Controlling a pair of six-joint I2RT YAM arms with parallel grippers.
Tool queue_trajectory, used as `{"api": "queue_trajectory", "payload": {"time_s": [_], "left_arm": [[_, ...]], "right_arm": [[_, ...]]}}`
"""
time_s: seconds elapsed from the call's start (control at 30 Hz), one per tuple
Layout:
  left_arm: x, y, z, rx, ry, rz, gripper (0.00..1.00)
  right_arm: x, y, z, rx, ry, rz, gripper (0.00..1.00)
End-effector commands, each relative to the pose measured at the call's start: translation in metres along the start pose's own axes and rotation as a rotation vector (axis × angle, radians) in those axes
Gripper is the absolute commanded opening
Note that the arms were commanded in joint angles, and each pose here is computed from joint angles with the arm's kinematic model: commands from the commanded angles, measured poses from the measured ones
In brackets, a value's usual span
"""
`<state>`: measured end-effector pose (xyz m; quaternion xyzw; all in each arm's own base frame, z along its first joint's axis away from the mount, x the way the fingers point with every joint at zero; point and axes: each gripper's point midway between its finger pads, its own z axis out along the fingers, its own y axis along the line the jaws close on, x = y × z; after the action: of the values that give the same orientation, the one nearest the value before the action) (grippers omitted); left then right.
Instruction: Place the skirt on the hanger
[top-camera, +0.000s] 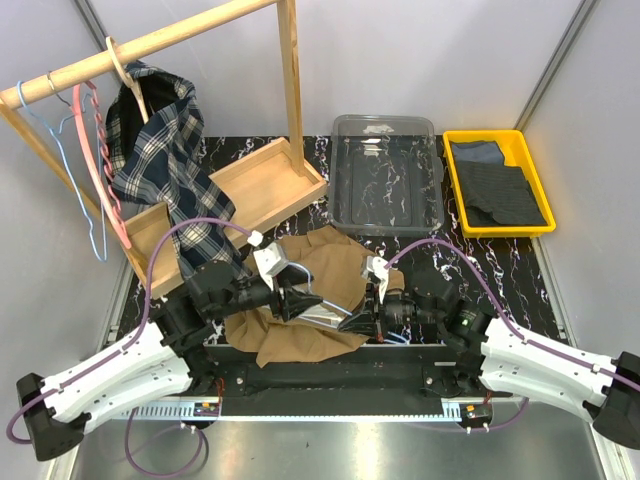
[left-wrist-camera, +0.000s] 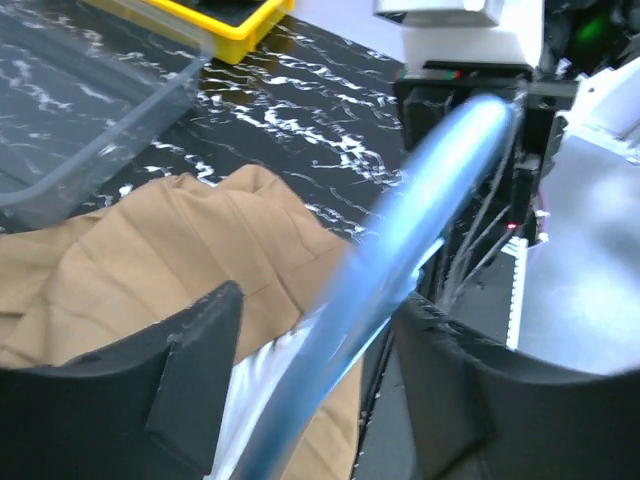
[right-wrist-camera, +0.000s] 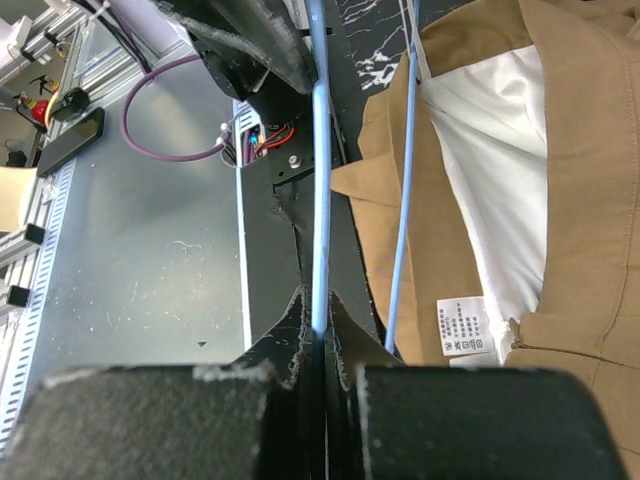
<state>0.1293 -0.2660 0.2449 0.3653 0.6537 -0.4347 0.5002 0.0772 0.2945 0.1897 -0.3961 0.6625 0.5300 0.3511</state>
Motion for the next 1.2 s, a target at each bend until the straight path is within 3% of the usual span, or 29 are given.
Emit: {"api": "queue_trajectory", "payload": {"time_s": [0.0, 0.03, 0.07, 0.17, 0.27, 0.3, 0.33, 0.37, 0.43, 0.47, 0.6, 0.73, 0.8, 1.03, 1.17], "left_arm": [[-0.028, -0.015, 0.006, 0.089, -0.097, 0.036, 0.41], [-0.026, -0.016, 0.007, 0.097, -0.086, 0.03, 0.35], [-0.025, -0.016, 0.008, 0.095, -0.081, 0.024, 0.2], [-0.019, -0.011, 0.011, 0.07, -0.062, 0.01, 0.0], [-0.014, 0.0, 0.012, 0.012, -0.05, -0.002, 0.0], [-0.014, 0.003, 0.012, -0.003, -0.052, -0.001, 0.0], [-0.014, 0.009, 0.012, -0.037, -0.054, -0.004, 0.0], [-0.014, 0.013, 0.012, -0.062, -0.054, -0.008, 0.0], [-0.015, 0.026, 0.011, -0.133, -0.065, -0.01, 0.0], [-0.014, 0.032, 0.011, -0.17, -0.066, -0.022, 0.0], [-0.016, 0.061, 0.003, -0.341, -0.085, -0.043, 0.0], [-0.022, 0.097, -0.008, -0.567, -0.127, -0.089, 0.0], [-0.018, 0.107, -0.012, -0.636, -0.122, -0.114, 0.0], [-0.035, 0.134, -0.023, -0.827, -0.179, -0.129, 0.0], [-0.043, 0.142, -0.02, -0.871, -0.185, -0.108, 0.0]], "right_arm": [[-0.026, 0.016, 0.002, -0.065, -0.059, -0.046, 0.0], [-0.024, 0.015, 0.002, -0.059, -0.056, -0.041, 0.0], [-0.025, 0.012, 0.003, -0.048, -0.062, -0.041, 0.0], [-0.024, 0.005, 0.004, -0.011, -0.064, -0.035, 0.0], [-0.025, -0.011, 0.004, 0.084, -0.077, -0.006, 0.01], [-0.027, -0.016, 0.003, 0.116, -0.083, 0.002, 0.05], [-0.032, -0.027, 0.001, 0.183, -0.103, 0.006, 0.14], [-0.03, -0.034, -0.001, 0.228, -0.093, 0.017, 0.31], [-0.042, -0.046, -0.008, 0.324, -0.126, 0.013, 0.53], [-0.035, -0.054, -0.014, 0.382, -0.1, 0.035, 0.74], [-0.049, -0.07, -0.042, 0.55, -0.167, 0.048, 0.87], [-0.063, -0.077, -0.081, 0.696, -0.283, 0.062, 0.91], [-0.056, -0.079, -0.083, 0.706, -0.258, 0.069, 0.89], [0.001, -0.083, -0.023, 0.588, 0.036, 0.204, 0.74], [0.03, -0.086, -0.01, 0.59, 0.147, 0.2, 0.73]]}}
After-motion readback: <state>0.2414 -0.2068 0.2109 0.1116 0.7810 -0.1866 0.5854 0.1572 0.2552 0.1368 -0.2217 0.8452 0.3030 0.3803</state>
